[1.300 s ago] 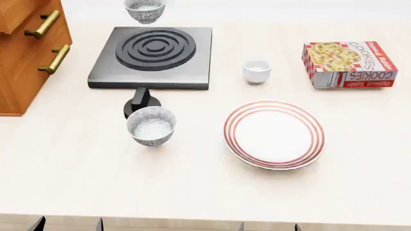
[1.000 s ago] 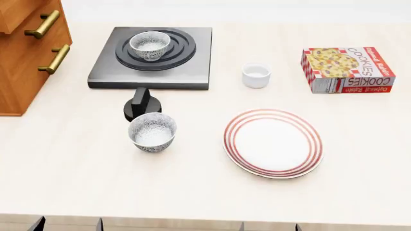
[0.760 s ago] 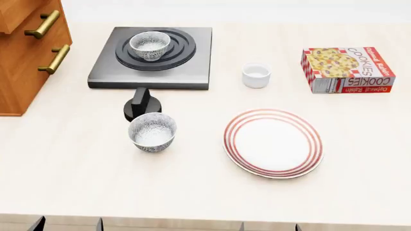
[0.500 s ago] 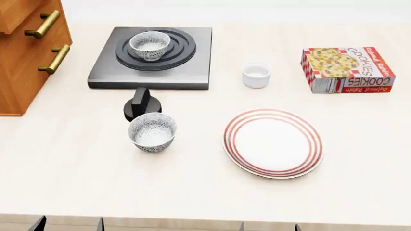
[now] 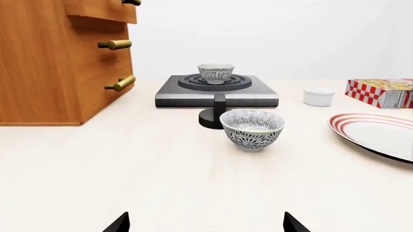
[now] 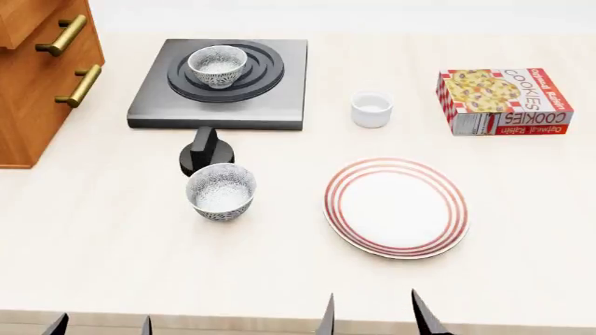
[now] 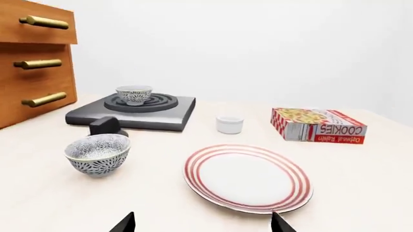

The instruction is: Pick the akita bowl on the stove and place it on the plate.

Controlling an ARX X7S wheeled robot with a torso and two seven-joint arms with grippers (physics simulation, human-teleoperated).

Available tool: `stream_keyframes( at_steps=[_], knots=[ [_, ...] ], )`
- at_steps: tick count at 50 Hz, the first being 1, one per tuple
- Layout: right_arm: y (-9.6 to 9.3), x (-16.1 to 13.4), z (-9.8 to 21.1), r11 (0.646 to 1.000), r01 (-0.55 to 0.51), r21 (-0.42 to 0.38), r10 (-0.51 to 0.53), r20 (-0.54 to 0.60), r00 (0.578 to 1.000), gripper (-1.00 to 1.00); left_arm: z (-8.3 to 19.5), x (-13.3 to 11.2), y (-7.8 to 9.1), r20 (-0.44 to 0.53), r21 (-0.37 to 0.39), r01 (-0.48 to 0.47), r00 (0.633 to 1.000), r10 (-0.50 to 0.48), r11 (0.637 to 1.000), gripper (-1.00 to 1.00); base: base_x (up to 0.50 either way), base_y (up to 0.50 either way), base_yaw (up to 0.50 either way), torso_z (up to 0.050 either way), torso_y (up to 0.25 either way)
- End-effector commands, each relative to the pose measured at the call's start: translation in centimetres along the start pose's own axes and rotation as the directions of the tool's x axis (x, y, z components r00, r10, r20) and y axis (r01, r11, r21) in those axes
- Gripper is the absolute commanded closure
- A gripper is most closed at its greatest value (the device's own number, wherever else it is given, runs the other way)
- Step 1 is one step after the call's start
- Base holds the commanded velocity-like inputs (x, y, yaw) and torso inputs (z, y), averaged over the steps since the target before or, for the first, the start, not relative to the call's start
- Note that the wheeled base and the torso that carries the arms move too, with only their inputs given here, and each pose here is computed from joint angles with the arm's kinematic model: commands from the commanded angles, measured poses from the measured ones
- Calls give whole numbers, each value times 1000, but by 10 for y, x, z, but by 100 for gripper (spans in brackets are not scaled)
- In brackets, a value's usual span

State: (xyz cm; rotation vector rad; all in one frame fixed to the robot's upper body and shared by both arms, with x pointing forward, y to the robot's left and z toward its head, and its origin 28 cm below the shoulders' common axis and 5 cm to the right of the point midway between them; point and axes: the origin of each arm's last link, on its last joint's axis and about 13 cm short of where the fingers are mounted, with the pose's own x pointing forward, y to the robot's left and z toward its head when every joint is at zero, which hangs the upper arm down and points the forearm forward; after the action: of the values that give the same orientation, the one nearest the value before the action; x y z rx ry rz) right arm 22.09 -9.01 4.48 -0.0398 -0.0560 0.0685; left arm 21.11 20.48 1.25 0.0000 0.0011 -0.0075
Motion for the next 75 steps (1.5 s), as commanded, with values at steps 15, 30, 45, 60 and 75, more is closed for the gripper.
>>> stream_keyframes(
  at_steps=[15,30,45,60,75],
  knots=[
    [2,48,157,999,-2,-42,9,161,987,-100,-1,0,0,-2,4,1,1000,-1,1000,-100,0,0,0,0,0],
    [-44,53,211,995,94,-38,-84,204,975,-100,-1,-1,0,-2,11,4,1000,-4,1000,-100,0,0,0,0,0],
    [-64,38,185,988,154,-3,-150,200,968,-100,-2,-1,-1,-5,20,4,1000,-4,1000,-100,0,0,0,0,0],
    [-65,36,180,990,143,-5,-139,180,974,-100,-3,0,-1,0,30,4,1000,-4,1000,-100,0,0,0,0,0],
    [-64,36,180,991,131,-4,-128,183,975,-100,0,1,-1,13,42,-8,1000,8,999,-100,0,0,0,0,0]
  ],
)
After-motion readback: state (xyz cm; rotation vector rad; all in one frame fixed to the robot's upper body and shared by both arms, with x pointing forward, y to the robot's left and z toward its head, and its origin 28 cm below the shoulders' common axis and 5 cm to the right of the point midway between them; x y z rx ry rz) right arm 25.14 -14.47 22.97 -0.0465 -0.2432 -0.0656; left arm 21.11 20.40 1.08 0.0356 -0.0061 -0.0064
